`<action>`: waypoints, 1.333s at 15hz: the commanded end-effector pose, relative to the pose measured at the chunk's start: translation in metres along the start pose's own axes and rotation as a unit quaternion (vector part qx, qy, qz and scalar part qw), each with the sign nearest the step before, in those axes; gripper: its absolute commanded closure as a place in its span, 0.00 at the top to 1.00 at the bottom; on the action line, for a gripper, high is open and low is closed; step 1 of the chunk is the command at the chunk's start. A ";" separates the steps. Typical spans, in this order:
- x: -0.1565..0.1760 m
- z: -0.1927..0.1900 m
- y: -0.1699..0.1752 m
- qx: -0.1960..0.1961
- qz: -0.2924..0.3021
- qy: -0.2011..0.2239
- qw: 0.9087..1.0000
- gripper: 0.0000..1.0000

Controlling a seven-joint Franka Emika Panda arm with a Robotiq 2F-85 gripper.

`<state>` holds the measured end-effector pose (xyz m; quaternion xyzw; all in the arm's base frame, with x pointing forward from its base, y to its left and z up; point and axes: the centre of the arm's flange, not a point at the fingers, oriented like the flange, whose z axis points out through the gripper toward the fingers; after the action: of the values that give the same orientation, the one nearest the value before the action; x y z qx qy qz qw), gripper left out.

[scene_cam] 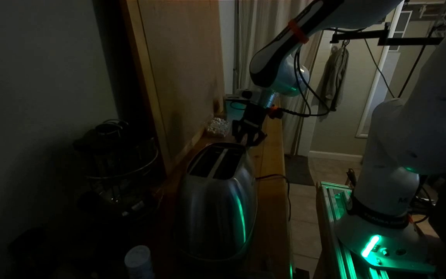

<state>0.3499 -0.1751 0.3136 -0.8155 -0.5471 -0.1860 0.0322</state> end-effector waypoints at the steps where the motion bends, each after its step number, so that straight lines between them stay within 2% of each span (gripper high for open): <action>1: 0.004 -0.005 -0.007 0.004 0.001 0.000 1.000 0.09; 2: 0.004 -0.006 -0.008 0.002 0.002 0.001 1.000 0.02; 3: 0.004 -0.007 -0.008 0.000 0.003 0.003 1.000 0.00; 12: 0.004 -0.011 -0.010 0.001 0.005 0.012 1.000 0.01; 20: 0.005 -0.016 -0.008 0.026 0.019 0.041 0.999 0.01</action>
<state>0.3450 -0.1716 0.3163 -0.8152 -0.5433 -0.1907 0.0634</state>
